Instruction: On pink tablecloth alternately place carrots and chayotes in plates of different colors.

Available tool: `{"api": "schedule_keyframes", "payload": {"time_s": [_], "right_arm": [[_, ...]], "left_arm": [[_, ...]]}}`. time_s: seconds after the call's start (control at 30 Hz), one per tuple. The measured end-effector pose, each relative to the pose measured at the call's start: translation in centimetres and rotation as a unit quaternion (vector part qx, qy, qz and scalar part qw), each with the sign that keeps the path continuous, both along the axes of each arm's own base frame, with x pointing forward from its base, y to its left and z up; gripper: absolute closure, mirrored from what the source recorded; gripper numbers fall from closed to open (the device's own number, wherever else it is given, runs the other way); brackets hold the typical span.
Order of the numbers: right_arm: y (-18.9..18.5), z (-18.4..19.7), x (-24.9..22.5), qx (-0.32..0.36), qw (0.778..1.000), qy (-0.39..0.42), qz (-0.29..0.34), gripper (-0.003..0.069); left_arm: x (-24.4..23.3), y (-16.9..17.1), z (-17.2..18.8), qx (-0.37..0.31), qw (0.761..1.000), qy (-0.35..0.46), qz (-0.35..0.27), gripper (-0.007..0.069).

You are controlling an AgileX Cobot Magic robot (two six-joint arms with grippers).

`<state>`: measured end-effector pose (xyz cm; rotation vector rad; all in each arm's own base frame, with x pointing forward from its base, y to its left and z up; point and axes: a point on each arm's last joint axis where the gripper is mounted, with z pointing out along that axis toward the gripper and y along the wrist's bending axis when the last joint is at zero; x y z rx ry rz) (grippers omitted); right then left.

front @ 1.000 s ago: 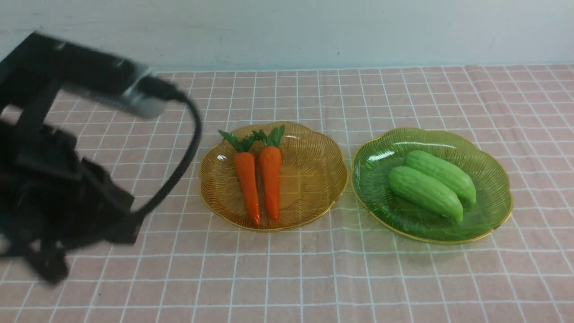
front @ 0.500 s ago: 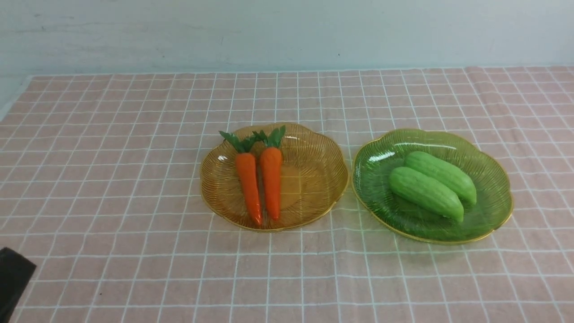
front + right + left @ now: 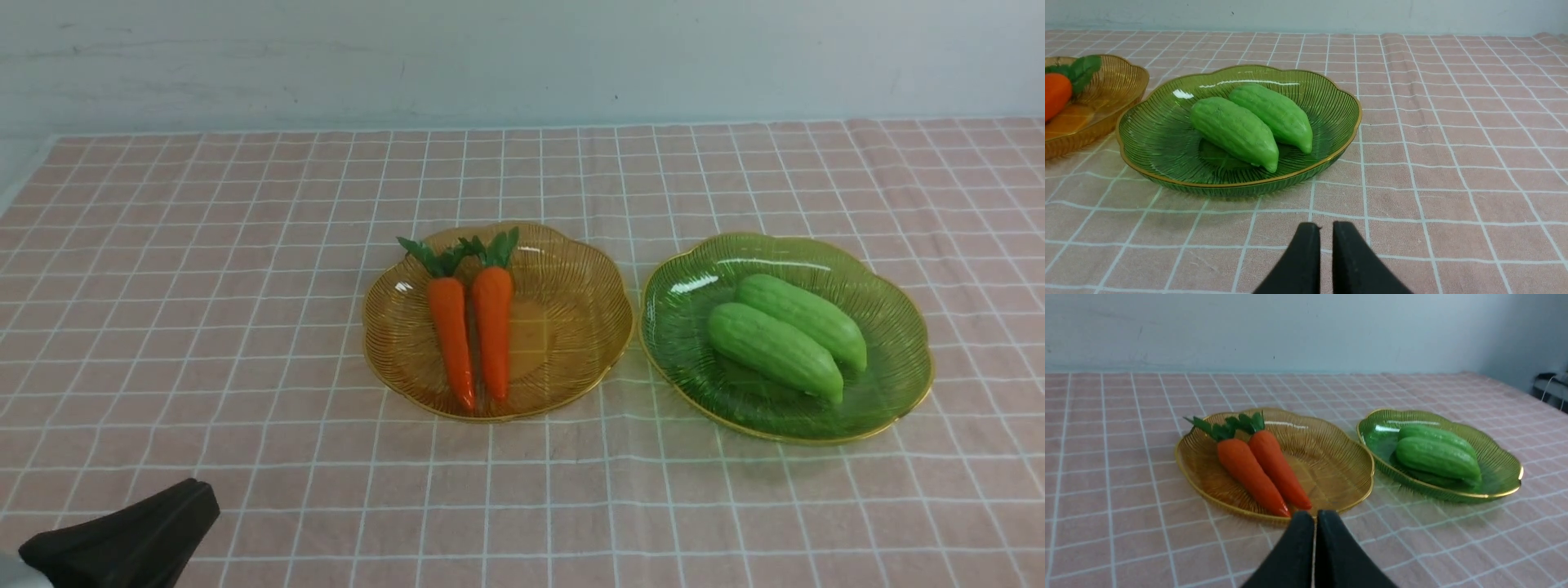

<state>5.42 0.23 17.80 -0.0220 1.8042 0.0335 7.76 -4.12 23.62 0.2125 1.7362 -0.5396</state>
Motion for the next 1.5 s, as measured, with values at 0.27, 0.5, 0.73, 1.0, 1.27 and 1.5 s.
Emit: {"api": "schedule_keyframes", "payload": {"time_s": [0.27,0.5,0.73,1.0,1.27,1.5], "right_arm": [[0.0,0.0,0.0,0.000,1.000,0.000,0.000,0.0614],[0.0,0.0,0.0,0.000,1.000,0.000,0.000,0.0614],[0.0,0.0,0.0,0.000,1.000,0.000,0.000,0.0614],[0.0,0.0,0.0,0.000,1.000,0.000,0.000,0.0614],[0.0,0.0,0.0,0.000,1.000,0.000,0.000,0.0614],[0.0,0.0,0.0,0.000,1.000,0.000,0.000,0.0614]], "left_arm": [[0.4,-0.2,-0.4,0.065,0.998,-0.012,-0.011,0.0628],[-0.8,1.6,-2.1,0.143,0.988,-0.035,0.048,0.0628],[-2.0,3.5,-5.6,0.143,0.976,0.030,0.162,0.0628],[-2.5,4.0,-6.5,0.151,0.969,0.034,0.194,0.0628],[-2.5,4.0,-6.6,0.152,0.968,0.042,0.194,0.0628],[-2.5,4.0,-6.6,0.151,0.968,0.042,0.194,0.0628]]}}
